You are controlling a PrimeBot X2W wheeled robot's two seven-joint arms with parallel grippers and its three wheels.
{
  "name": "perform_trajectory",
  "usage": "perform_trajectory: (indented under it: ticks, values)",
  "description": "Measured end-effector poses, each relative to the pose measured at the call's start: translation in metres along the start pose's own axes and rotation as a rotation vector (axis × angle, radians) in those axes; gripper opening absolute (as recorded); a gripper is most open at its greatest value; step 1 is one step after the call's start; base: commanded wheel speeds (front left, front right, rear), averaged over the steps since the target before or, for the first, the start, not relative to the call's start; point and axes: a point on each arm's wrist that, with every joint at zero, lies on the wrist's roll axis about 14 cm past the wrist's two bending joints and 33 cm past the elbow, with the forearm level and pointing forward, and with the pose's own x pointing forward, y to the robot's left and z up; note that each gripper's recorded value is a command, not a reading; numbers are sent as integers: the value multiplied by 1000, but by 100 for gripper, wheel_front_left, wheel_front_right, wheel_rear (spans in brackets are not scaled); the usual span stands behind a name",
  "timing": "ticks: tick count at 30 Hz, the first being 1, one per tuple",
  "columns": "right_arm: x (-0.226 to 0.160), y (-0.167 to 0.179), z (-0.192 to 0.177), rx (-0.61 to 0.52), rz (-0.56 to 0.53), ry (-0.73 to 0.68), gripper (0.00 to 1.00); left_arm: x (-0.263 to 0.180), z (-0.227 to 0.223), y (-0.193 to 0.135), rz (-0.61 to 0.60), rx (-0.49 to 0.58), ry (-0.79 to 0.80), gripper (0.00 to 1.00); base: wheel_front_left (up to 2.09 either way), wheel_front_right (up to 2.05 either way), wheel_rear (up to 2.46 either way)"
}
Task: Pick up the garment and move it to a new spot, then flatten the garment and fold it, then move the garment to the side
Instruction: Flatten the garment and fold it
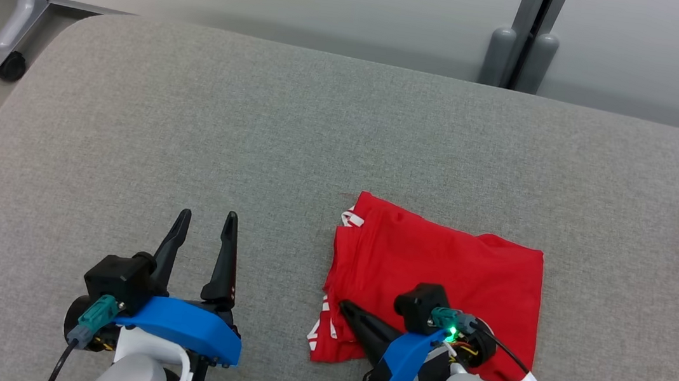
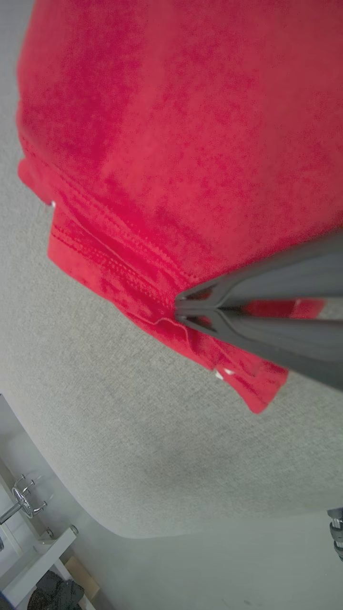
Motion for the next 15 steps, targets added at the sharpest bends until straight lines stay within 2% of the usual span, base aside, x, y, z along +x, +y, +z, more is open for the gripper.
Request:
perform_trajectory:
  ticks: [9, 12, 13, 14, 15]
  values:
    - [8, 26, 0, -9, 94, 17, 0, 1, -2, 4, 14, -3, 2, 100, 0, 0, 0]
    - [8, 29, 9, -2, 103, -25, 0, 2, -1, 4, 11, -2, -2, 100, 0, 0, 0]
    - [8, 28, 16, 0, 100, -51, 4, 3, -1, 3, 7, -2, -3, 100, 0, 0, 0]
    - [7, 26, 23, 3, 93, -82, 18, 3, 0, 2, 5, -2, -5, 100, 0, 0, 0]
    - [7, 22, 31, 1, 82, -110, 62, 4, 0, 0, -1, -2, -6, 100, 0, 0, 0]
